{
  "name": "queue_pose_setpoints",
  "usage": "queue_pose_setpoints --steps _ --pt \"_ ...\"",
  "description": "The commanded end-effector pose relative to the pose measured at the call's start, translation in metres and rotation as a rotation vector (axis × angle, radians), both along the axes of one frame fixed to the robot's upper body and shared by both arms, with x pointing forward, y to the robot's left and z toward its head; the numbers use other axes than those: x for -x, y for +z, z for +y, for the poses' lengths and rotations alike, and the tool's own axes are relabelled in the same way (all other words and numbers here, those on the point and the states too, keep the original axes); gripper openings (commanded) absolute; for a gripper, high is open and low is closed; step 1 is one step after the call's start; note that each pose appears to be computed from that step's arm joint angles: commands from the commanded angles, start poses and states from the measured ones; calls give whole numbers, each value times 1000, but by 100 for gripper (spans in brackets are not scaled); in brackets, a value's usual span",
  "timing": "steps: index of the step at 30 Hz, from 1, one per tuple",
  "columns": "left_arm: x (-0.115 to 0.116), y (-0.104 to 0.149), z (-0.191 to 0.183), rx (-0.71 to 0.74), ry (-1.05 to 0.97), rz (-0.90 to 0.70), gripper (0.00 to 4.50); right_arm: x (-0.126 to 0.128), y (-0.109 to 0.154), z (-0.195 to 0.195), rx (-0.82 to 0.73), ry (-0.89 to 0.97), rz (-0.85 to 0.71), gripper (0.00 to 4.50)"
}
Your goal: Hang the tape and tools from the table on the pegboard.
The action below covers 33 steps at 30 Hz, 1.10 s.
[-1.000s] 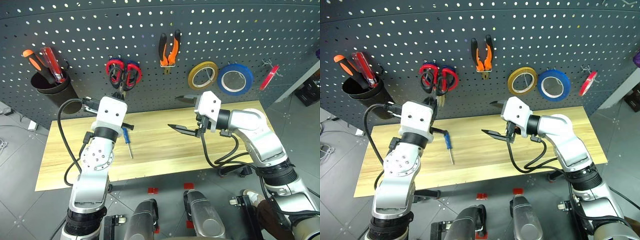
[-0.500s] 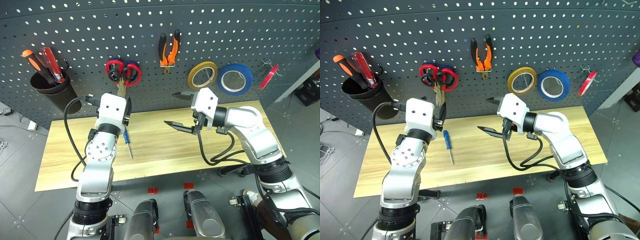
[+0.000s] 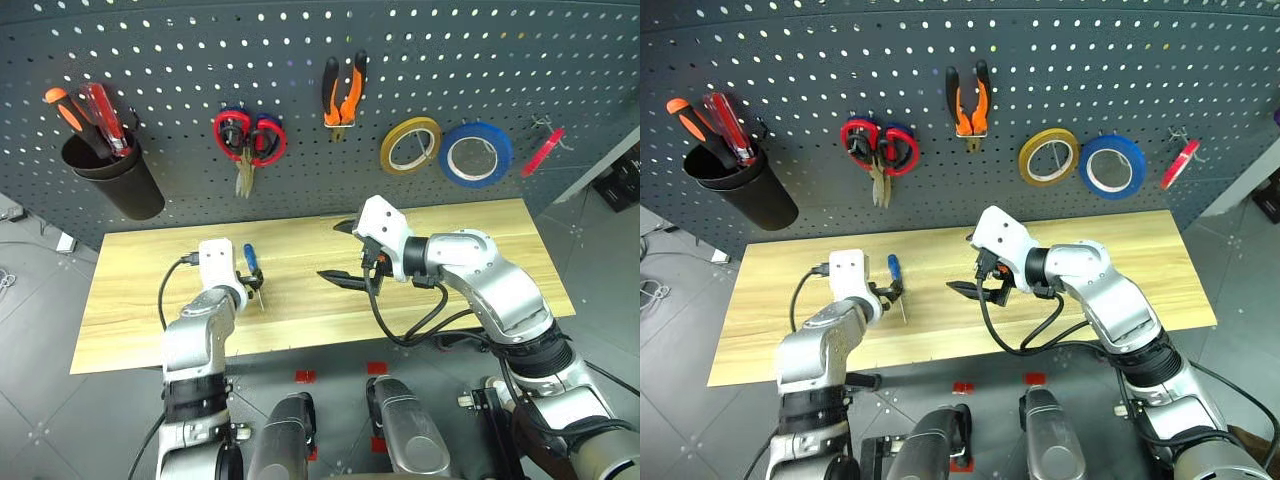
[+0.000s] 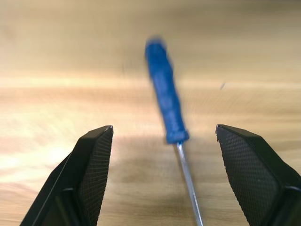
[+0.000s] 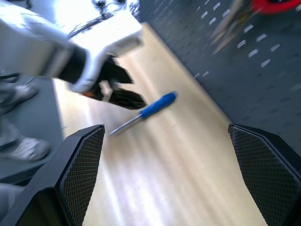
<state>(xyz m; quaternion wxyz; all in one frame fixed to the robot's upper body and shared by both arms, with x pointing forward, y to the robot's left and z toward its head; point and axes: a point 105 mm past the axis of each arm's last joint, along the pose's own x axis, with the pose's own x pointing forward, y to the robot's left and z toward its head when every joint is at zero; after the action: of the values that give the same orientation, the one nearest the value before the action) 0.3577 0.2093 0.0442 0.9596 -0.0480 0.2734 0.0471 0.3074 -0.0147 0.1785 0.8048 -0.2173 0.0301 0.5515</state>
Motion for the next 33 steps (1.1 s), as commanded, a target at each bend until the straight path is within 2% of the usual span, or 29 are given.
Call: queue_pose_setpoints --steps 1,10,16,19,20,21,24,28,33 --pt "-12 -6 3 8 9 19 368 8 14 6 1 44 -36 450" --pt "-29 -26 9 49 59 90 368 11 12 3 47 92 -4 450" --pt "-24 -16 18 15 30 60 185 8 16 -2 50 106 52 450" --pt "-12 -12 22 3 -5 43 84 5 17 -2 44 101 45 450" --pt "-9 -9 22 8 -13 24 59 4 17 -2 44 100 33 450" --pt "-5 -5 24 1 -19 9 54 4 18 -2 45 102 14 450" --pt "9 22 34 -102 -22 -117 54 6 26 0 21 132 -99 450" --pt "28 63 32 -202 -41 -292 54 23 45 7 -87 223 -151 450" --pt "48 136 25 -350 -77 -601 54 18 74 13 -185 169 -181 450"
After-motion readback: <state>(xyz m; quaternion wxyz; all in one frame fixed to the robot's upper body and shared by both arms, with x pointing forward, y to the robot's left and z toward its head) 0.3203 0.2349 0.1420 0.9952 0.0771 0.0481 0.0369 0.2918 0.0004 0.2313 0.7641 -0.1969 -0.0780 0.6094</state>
